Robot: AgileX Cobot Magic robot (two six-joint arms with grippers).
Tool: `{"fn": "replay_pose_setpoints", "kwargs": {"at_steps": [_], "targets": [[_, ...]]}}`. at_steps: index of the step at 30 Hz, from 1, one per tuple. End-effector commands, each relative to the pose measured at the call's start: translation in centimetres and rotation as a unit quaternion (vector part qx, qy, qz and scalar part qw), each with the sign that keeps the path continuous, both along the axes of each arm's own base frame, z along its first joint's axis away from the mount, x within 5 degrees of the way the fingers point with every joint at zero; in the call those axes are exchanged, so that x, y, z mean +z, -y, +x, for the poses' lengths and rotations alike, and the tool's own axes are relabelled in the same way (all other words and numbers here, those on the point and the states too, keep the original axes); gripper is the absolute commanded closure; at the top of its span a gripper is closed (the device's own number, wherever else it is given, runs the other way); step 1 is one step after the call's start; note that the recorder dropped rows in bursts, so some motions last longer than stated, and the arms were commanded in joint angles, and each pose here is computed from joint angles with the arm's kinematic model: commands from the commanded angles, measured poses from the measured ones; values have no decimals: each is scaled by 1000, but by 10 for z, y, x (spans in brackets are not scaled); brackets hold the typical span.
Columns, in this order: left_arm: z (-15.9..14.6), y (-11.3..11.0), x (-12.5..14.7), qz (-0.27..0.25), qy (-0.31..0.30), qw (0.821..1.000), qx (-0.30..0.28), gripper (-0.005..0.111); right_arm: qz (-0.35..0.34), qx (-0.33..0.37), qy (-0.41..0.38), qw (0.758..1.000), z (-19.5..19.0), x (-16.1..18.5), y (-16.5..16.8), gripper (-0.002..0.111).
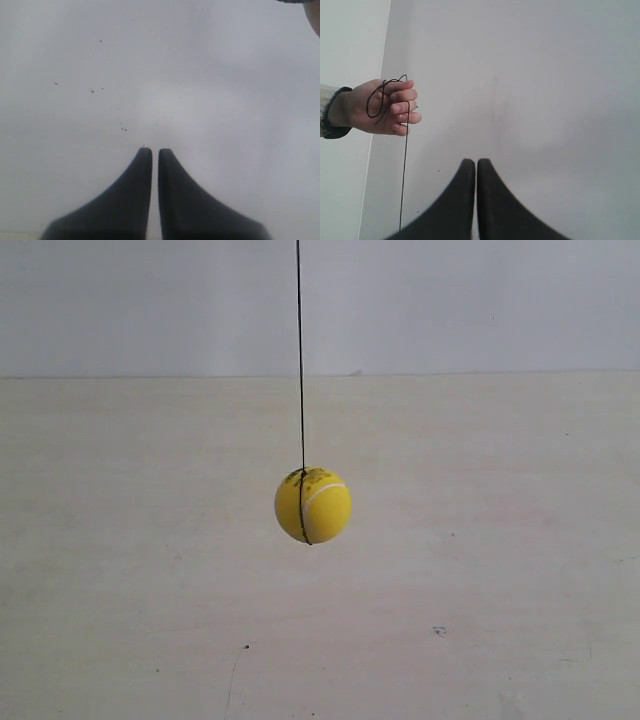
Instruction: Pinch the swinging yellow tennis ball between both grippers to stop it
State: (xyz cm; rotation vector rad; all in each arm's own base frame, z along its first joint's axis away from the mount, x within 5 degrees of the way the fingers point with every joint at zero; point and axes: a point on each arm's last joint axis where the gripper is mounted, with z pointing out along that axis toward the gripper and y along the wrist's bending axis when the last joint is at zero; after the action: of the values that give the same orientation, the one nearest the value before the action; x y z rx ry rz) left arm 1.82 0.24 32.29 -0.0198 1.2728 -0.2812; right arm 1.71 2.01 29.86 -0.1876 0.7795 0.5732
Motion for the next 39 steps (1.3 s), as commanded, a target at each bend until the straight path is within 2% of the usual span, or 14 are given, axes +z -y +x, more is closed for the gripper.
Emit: {"fn": "replay_pose_setpoints", "kwargs": {"at_steps": [1,5,35,39], "targets": [[-1,-2,-1,-23,-29,999,0,102,2,0,-11,1000,1,-3,1,108],[0,-3,-4,-22,-47,999,7,102,1,-1,-15,1000,2,-3,1,108],[0,-3,-5,-13,-46,999,12,102,4,2,-22,1000,2,-4,0,108],[0,-1,-5,-47,-54,997,-8,102,4,2,-22,1000,2,-4,0,108]]}}
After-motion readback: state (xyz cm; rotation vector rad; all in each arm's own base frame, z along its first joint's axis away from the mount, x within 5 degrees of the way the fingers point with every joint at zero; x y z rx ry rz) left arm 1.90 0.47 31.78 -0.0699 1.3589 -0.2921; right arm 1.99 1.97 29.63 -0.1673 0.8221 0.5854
